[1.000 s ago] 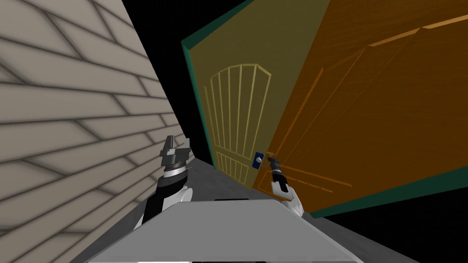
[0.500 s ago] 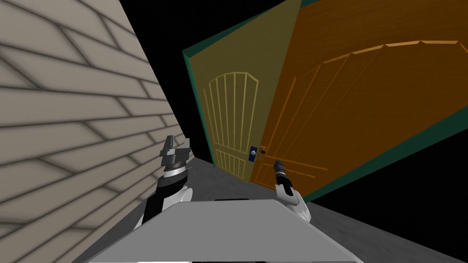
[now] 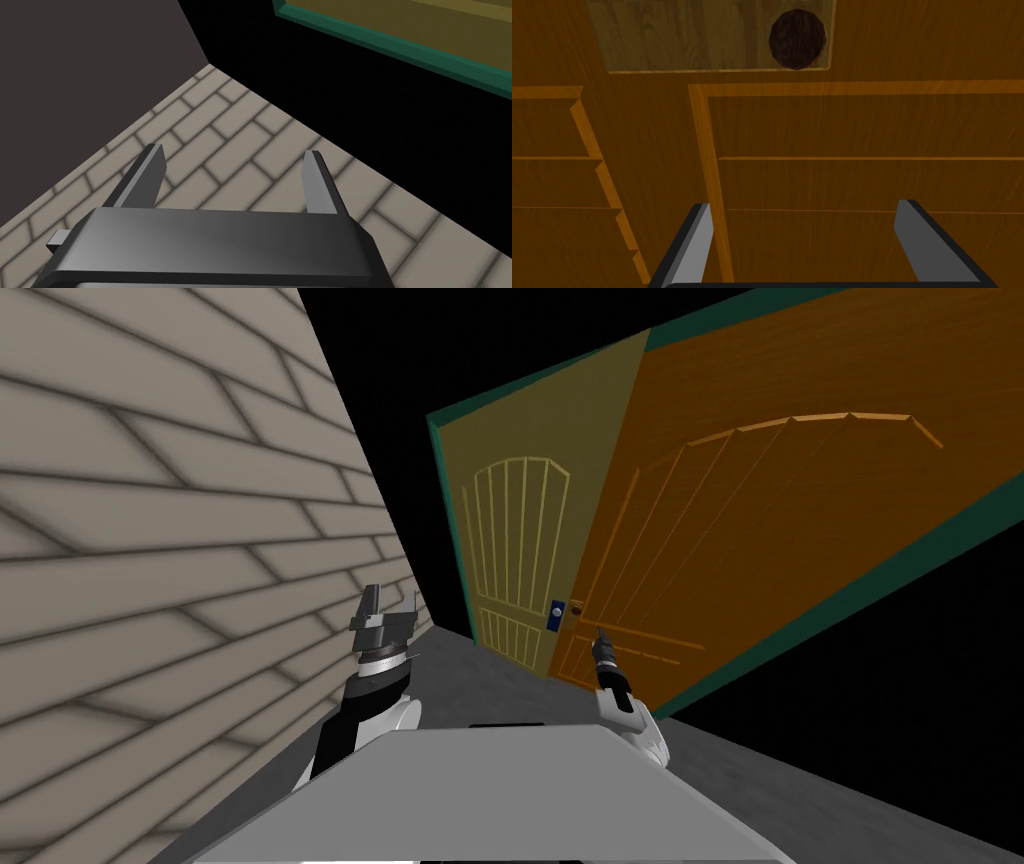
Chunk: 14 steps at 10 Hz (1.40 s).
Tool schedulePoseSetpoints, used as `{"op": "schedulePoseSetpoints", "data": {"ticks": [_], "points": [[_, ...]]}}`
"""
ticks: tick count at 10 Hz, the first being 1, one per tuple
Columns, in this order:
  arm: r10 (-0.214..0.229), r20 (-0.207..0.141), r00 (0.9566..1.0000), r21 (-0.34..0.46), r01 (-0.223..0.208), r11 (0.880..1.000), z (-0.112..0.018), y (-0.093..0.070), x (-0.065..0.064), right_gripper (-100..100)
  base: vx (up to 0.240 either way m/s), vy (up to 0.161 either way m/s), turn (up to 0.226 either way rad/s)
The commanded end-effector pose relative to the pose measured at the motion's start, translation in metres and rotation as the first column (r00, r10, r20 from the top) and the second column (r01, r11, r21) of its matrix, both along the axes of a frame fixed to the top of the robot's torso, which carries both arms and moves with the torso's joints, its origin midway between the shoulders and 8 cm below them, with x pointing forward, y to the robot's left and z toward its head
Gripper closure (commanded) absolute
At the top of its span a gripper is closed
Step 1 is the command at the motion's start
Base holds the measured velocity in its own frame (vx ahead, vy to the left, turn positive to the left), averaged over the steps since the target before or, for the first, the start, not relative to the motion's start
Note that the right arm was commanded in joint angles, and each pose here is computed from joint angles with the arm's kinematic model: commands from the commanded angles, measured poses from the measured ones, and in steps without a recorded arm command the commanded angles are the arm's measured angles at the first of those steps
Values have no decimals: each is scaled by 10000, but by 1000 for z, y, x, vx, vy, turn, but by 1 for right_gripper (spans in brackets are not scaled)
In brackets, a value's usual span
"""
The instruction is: Pull the door open
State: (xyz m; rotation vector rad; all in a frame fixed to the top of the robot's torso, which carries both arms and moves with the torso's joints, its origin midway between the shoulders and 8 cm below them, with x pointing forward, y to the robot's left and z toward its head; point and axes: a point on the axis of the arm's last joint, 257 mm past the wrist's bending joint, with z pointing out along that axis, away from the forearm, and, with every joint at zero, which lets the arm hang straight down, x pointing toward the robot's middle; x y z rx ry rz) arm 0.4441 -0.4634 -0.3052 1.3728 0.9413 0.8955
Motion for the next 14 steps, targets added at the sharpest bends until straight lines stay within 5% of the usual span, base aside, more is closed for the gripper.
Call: {"op": "schedulePoseSetpoints", "data": {"ticks": [1,4,8,11,14], "points": [[358,255,9990,119,-361,9993,9,21,16,-100,-39,118,196],[-316,-174,9993,-163,313,9994,-3,-23,-13,-100,-42,-14,-115],[-1099,-486,9928,-496,1075,9930,-7,-71,-44,-100,33,-61,-100],[-1029,-388,9939,-435,1012,9939,-6,-66,-37,-100,162,-63,10],[-482,-53,9988,-175,481,9987,0,-31,-10,-100,195,-28,111]]}}
